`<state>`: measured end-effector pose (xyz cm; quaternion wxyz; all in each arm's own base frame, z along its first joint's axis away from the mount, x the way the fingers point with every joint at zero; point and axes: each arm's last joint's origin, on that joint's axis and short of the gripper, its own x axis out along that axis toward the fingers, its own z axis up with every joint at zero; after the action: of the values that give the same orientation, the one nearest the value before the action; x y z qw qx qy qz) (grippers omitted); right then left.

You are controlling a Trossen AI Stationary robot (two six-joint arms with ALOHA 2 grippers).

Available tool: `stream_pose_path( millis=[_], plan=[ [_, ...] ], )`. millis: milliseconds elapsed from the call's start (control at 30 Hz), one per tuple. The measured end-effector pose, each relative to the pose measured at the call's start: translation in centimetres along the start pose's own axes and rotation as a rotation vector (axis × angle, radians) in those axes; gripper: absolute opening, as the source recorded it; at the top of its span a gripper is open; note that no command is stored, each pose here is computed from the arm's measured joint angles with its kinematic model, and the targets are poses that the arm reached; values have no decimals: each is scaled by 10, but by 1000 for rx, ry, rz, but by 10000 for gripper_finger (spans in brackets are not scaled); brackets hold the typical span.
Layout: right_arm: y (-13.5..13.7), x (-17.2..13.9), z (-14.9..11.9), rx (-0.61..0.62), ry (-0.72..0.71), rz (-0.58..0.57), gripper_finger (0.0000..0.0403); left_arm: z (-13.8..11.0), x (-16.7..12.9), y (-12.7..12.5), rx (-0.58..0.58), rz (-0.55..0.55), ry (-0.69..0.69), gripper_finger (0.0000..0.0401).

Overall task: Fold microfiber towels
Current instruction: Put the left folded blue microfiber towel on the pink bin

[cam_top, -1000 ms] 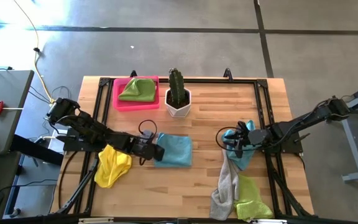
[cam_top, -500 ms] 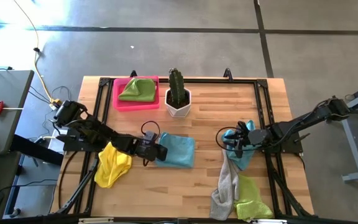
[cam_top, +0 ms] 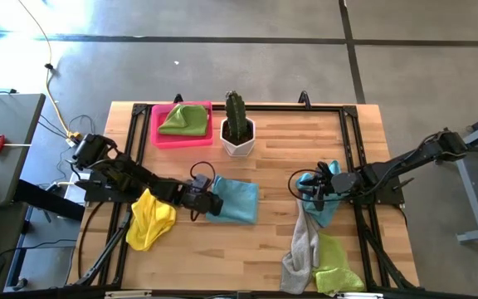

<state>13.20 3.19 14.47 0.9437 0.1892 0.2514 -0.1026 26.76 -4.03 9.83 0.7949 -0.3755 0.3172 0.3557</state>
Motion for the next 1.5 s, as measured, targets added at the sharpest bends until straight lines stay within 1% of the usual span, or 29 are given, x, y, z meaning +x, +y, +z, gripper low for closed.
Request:
stream_pose_path(
  millis=[100,233,467,733,800,933,1033,1133,1233,1367,1433,1500],
  plan=[
    [0,0,0,0,0,0,128,3,-3,-1,25,-19,13,5],
    [0,0,0,0,0,0,128,9,-5,-1,65,-43,65,3],
    [0,0,0,0,0,0,128,20,0,4,133,-71,145,2],
    [0,0,0,0,0,1,128,37,-1,10,174,-91,176,1],
    [0,0,0,0,0,0,128,42,-3,14,196,-67,171,1],
    [0,0,0,0,1,0,128,57,-9,13,259,12,191,1],
    [0,0,0,-1,2,-1,128,70,-13,10,343,79,212,1],
    [0,0,0,-2,5,-3,128,89,-21,1,444,147,203,1],
    [0,0,-1,-3,6,-4,128,108,-32,-5,539,240,208,1],
    [0,0,-1,-3,8,-5,128,138,-44,-9,642,358,145,1],
    [-1,0,-1,-3,8,-5,128,155,-49,-9,674,414,122,1],
    [-1,0,-1,-4,9,-6,128,171,-55,-7,681,454,116,1]
  ],
)
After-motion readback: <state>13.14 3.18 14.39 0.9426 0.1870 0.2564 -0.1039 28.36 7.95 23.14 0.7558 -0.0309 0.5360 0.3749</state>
